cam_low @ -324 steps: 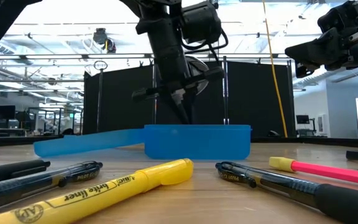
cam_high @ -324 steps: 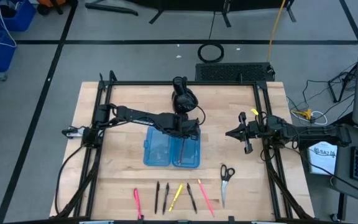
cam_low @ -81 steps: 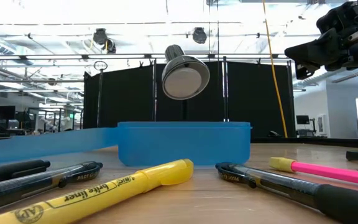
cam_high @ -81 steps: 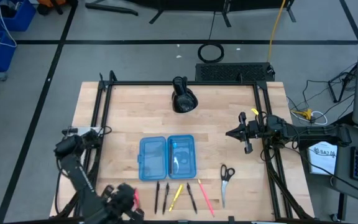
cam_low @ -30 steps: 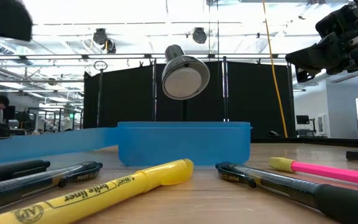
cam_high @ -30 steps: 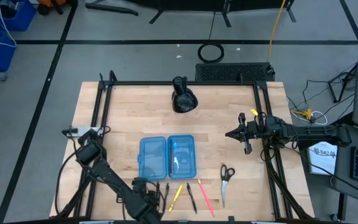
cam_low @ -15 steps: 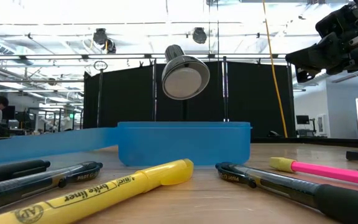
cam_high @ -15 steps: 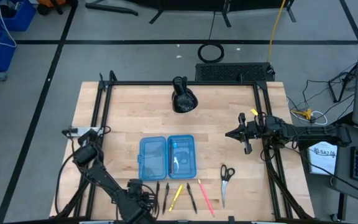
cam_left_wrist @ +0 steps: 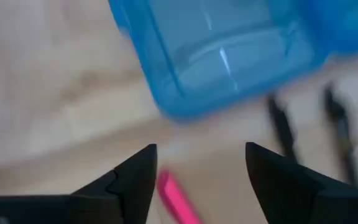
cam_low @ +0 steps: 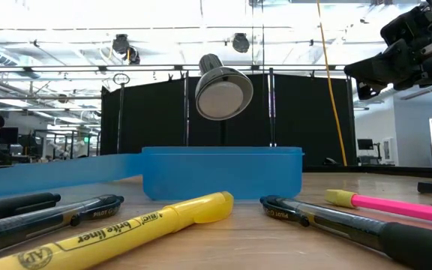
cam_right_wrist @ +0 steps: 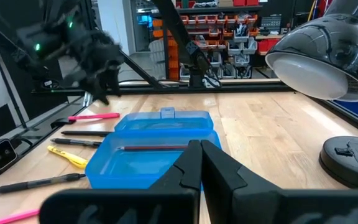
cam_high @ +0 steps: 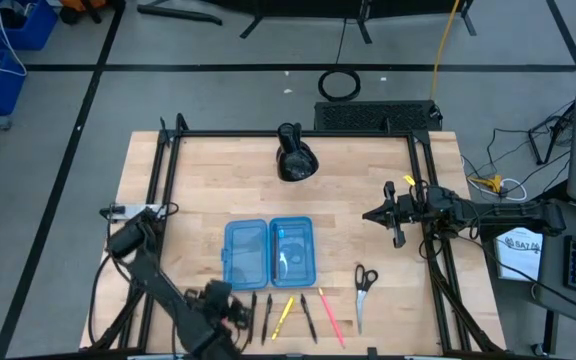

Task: Pick & place school supplies into a supply box
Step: Put the pink pen into the blue supply box

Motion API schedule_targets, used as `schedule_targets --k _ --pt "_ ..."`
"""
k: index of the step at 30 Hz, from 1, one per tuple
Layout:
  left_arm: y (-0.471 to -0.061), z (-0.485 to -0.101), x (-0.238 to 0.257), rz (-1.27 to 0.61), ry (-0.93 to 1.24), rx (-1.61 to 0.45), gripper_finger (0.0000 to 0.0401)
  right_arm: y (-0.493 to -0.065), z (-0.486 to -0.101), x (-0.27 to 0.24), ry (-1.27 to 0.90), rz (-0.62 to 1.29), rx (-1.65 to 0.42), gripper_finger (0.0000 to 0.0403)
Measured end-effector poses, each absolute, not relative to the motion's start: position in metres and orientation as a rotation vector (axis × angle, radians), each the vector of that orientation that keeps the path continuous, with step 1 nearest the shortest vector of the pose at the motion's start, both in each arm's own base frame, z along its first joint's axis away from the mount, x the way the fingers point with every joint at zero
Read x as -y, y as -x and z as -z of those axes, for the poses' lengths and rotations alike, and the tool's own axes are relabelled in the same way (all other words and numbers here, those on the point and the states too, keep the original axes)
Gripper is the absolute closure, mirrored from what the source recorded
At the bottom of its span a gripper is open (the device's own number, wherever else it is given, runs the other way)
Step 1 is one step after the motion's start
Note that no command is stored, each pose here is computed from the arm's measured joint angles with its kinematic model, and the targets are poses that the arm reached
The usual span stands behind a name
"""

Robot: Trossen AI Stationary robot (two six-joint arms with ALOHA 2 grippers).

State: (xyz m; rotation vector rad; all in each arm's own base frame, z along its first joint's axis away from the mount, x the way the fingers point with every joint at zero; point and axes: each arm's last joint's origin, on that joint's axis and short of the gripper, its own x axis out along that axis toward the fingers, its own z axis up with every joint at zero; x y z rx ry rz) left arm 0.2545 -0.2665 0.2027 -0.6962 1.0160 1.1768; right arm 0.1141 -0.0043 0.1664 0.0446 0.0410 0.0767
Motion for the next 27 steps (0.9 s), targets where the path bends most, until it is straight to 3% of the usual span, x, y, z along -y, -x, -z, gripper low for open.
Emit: schedule_targets --k 4,8,12,20,27 --pt "-0.240 -0.253 0.235 -1.176 0.695 -0.954 0.0189 -0.114 -0.167 0.004 -0.044 -0.077 -0.038 0.0403" --pt "-0.198 -0.283 0.200 -1.101 0.737 -0.841 0.0218 -0.114 -0.168 0.004 -0.043 -0.077 -0.024 0.0403" --pt "-0.158 -0.258 0.182 -1.149 0.867 -0.942 0.0243 -0.114 -0.169 0.004 -0.039 -0.077 -0.009 0.0403" --pt "-0.171 -0.188 0.206 -0.794 1.352 -1.054 0.0292 -0.114 -0.169 0.004 0.009 -0.077 -0.009 0.0403" --pt "-0.178 -0.176 0.218 -0.786 1.393 -1.099 0.0317 -0.114 -0.168 0.004 0.017 -0.077 -0.027 0.0403"
